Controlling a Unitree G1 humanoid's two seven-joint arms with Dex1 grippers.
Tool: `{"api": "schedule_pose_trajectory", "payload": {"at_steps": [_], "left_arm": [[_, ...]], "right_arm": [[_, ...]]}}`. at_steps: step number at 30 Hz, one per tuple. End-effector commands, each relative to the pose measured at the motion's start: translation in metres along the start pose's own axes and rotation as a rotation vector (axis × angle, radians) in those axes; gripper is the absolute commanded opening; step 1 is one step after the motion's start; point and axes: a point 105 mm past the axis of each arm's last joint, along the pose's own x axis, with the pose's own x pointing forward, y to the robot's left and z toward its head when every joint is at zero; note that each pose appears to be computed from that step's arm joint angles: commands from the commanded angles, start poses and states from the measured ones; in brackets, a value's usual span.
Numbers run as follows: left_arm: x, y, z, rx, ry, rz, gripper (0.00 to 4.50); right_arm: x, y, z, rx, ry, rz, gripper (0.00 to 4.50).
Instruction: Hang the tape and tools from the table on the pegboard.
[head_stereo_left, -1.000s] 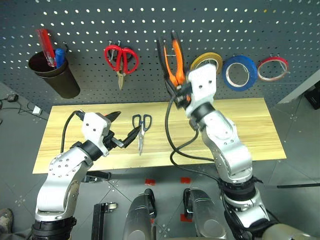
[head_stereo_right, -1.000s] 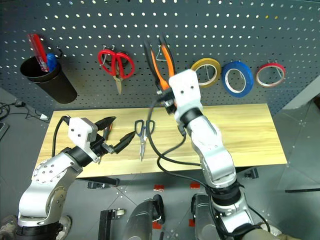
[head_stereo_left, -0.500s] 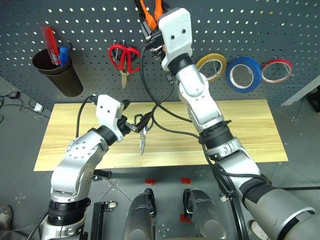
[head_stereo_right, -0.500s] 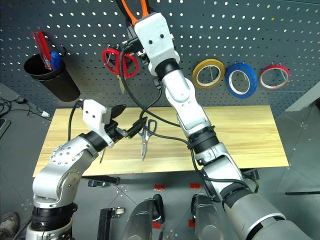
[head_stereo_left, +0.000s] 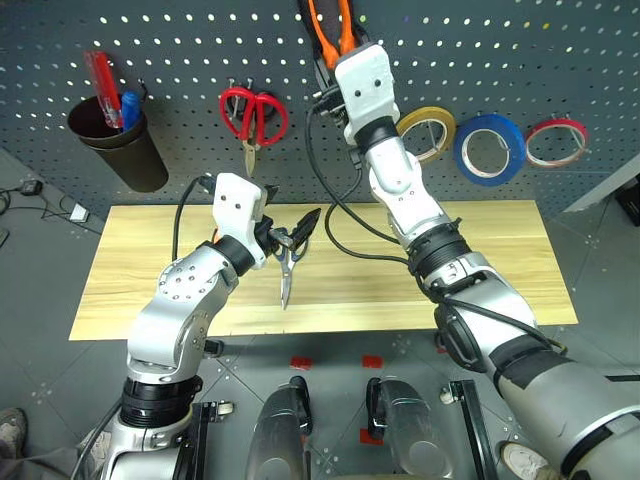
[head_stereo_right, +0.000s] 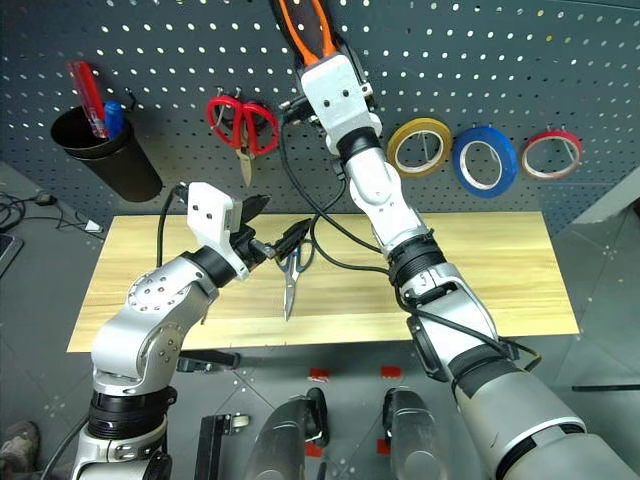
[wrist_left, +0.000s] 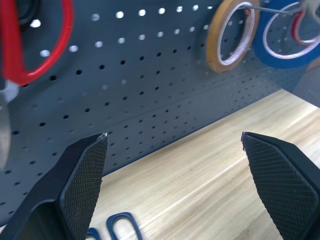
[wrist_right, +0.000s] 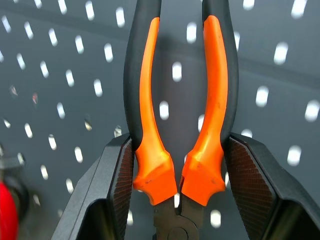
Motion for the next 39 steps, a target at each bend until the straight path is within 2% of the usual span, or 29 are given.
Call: {"api": "schedule_pose_trajectory", "payload": {"at_steps": [1, 10, 16, 24, 25, 29, 34, 37, 39], "left_arm": [[0.000, -0.002, 0.009, 0.025, -0.035, -0.009, 4.50], [0.001, -0.004, 0.003, 0.029, -0.019, -0.005, 4.50], [0.002, -0.005, -0.002, 0.037, -0.007, 0.012, 4.50], [0.006, -0.008, -0.009, 0.011, 0.013, 0.028, 4.50], [0.006, -0.006, -0.010, 0.016, 0.016, 0.040, 4.50], [0.006, -0.003, -0.016, 0.036, 0.036, 0.066, 4.50], [0.005, -0.004, -0.024, 0.046, 0.067, 0.111, 4.50], [0.001, -0.003, -0.033, 0.044, 0.111, 0.166, 4.50], [-0.004, 0.004, -0.043, 0.074, 0.159, 0.246, 4.50]], "right_arm": [[0.013, -0.007, 0.027, 0.004, -0.097, -0.034, 2.43], [-0.012, -0.023, -0.021, -0.047, 0.048, -0.093, 2.43], [-0.024, -0.032, -0.044, 0.060, 0.168, -0.148, 2.43], [-0.040, -0.020, -0.053, 0.206, 0.276, -0.061, 2.43], [-0.044, -0.018, -0.054, 0.204, 0.291, -0.045, 3.15], [-0.058, -0.015, -0.053, 0.195, 0.322, 0.014, 4.32], [-0.080, -0.013, -0.042, 0.170, 0.325, 0.120, 4.42], [-0.099, -0.003, -0.024, 0.178, 0.284, 0.271, 4.42], [-0.122, 0.012, -0.015, 0.257, 0.300, 0.420, 4.42]]}}
